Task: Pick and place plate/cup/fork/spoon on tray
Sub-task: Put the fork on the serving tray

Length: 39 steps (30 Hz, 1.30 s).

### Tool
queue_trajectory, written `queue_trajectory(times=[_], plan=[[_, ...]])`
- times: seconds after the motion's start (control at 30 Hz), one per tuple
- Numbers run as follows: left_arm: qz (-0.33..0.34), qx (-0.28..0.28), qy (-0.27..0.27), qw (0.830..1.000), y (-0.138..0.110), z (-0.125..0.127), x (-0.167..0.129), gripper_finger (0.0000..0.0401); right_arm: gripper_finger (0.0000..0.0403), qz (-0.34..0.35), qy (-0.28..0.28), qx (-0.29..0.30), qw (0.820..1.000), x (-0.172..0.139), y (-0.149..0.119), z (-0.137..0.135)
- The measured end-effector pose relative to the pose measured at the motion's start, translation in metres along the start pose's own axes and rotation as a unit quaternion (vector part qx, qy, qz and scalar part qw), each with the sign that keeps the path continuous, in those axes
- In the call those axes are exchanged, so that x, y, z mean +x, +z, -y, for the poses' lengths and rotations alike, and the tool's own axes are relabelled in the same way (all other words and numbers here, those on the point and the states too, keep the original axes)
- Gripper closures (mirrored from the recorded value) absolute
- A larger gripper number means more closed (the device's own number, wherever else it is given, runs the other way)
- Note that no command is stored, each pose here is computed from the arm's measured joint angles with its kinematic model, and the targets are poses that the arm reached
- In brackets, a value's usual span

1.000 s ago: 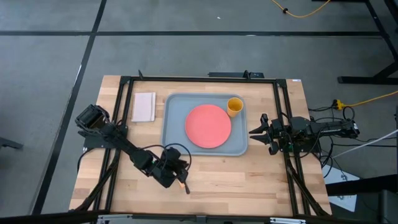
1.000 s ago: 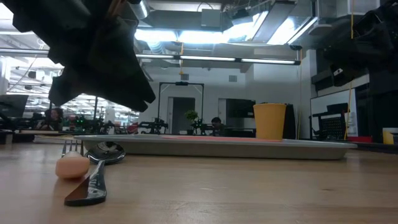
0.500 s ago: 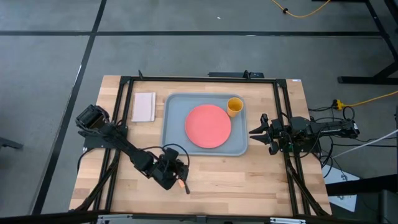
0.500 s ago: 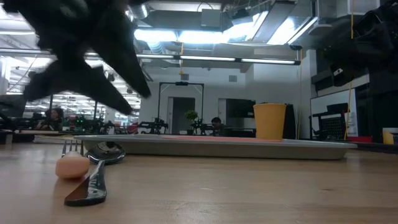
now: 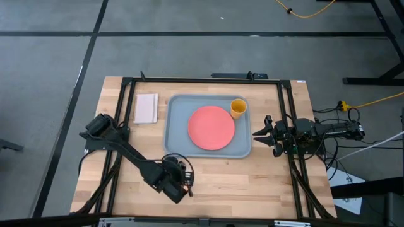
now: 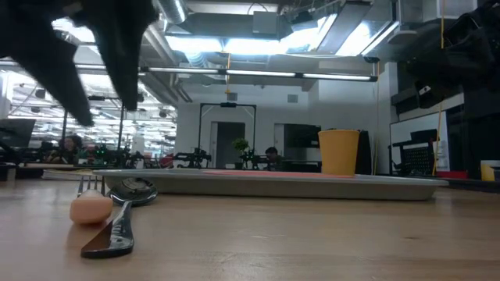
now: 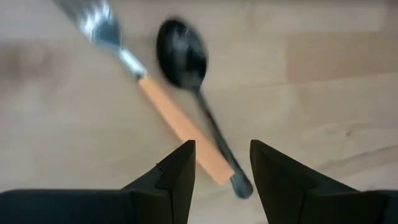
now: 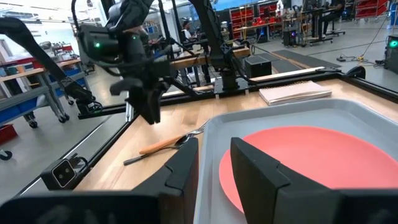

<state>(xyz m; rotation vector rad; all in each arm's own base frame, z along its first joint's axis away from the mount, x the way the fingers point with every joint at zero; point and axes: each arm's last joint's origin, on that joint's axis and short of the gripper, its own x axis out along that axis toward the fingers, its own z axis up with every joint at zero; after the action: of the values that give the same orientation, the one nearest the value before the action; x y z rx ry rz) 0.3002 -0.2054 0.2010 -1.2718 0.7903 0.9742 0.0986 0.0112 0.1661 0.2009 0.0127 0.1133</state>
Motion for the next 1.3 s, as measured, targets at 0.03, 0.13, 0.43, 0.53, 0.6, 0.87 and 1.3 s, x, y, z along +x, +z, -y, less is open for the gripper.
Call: queue_trajectory(times=[0.03, 0.13, 0.43, 0.53, 0.6, 0.87, 1.3], plan=[[-0.005, -0.014, 0.008, 1.000, -0.001, 0.001, 0.002, 0.0254, 0.0304, 0.000, 0.000, 0.000, 1.000, 0.000, 0.000, 0.000], [-0.005, -0.059, 0.020, 0.998, -0.002, 0.001, 0.003, 0.0254, 0.0304, 0.000, 0.000, 0.000, 1.000, 0.000, 0.000, 0.000], [-0.002, -0.118, 0.065, 0.991, 0.002, 0.002, 0.025, 0.0254, 0.0304, 0.000, 0.000, 0.000, 1.000, 0.000, 0.000, 0.000], [0.000, -0.129, 0.079, 0.988, 0.005, 0.003, 0.035, 0.0254, 0.0304, 0.000, 0.000, 0.000, 1.000, 0.000, 0.000, 0.000], [-0.016, -0.140, 0.076, 0.987, 0.005, 0.007, 0.040, 0.0254, 0.0304, 0.000, 0.000, 0.000, 1.000, 0.000, 0.000, 0.000], [-0.030, -0.184, 0.105, 0.977, 0.000, 0.002, 0.042, 0.0254, 0.0304, 0.002, -0.003, 0.000, 1.000, 0.000, 0.000, 0.000], [0.013, -0.214, 0.109, 0.971, 0.002, -0.003, 0.046, 0.0254, 0.0304, 0.001, -0.003, 0.000, 1.000, 0.000, 0.000, 0.000]])
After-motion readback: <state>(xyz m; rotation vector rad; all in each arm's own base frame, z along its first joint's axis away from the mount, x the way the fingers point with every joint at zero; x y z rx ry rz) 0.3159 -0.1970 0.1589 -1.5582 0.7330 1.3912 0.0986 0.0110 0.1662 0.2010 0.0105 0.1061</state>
